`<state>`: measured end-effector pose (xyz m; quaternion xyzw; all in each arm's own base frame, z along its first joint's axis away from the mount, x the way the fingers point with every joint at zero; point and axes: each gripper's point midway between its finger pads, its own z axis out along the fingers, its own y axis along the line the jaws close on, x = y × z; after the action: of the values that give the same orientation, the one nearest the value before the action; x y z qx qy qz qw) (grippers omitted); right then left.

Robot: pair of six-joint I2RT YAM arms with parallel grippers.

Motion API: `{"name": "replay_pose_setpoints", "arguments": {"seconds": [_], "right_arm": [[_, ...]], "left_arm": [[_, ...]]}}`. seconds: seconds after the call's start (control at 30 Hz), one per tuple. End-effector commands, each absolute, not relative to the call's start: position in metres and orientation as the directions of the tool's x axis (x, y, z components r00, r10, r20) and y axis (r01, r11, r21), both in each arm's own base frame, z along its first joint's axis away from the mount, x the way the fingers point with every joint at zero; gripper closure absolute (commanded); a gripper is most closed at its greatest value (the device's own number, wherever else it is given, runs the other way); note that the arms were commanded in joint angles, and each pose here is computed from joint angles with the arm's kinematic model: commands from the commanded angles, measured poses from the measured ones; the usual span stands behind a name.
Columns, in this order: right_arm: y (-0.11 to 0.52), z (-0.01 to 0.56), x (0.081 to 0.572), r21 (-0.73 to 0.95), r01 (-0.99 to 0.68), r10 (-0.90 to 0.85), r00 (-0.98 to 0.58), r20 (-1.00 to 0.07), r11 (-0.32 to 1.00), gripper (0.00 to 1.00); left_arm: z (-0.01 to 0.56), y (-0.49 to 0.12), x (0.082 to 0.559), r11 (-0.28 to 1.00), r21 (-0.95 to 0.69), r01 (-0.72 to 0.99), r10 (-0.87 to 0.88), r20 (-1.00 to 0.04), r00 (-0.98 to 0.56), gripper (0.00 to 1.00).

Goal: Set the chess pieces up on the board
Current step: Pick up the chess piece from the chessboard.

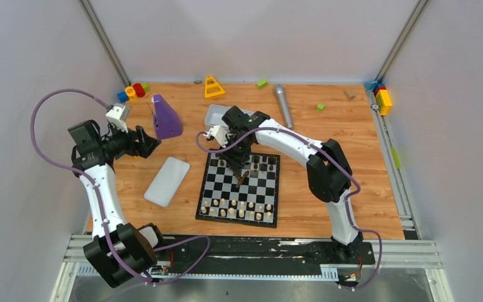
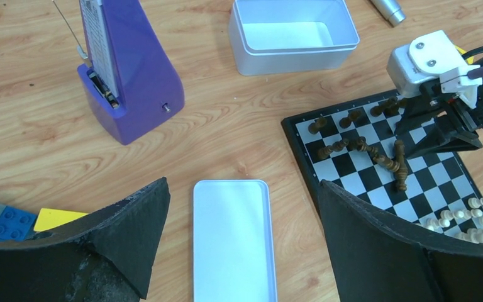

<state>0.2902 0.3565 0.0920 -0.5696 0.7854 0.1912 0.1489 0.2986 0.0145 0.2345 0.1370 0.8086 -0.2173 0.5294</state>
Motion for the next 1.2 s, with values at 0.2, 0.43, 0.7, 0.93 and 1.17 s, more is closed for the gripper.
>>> {"name": "replay_pose_setpoints", "arguments": {"seconds": [0.2,0.43,0.7,0.93,1.17], "right_arm": [[0.357,0.068,0.271,0.209,-0.937,-0.843,-0.344,-0.414,0.28,0.6],[0.36,0.05,0.268,0.214,-0.937,-0.857,-0.341,-0.387,0.276,0.59],[0.359,0.038,0.262,0.201,-0.941,-0.875,-0.329,-0.354,0.272,0.65],[0.358,0.037,0.263,0.178,-0.946,-0.882,-0.318,-0.348,0.271,0.78],[0.363,0.07,0.262,0.188,-0.957,-0.858,-0.283,-0.429,0.222,0.95]], "left_arm": [[0.238,0.008,0.301,0.86,-0.118,0.497,0.077,-0.932,-0.354,0.06],[0.234,0.005,0.304,0.855,-0.111,0.507,0.093,-0.928,-0.36,0.06],[0.233,0.005,0.304,0.851,-0.095,0.517,0.113,-0.928,-0.355,0.06],[0.232,0.002,0.304,0.837,-0.084,0.54,0.129,-0.93,-0.345,0.06],[0.234,-0.029,0.296,0.741,-0.063,0.669,0.176,-0.943,-0.284,0.12]]}}
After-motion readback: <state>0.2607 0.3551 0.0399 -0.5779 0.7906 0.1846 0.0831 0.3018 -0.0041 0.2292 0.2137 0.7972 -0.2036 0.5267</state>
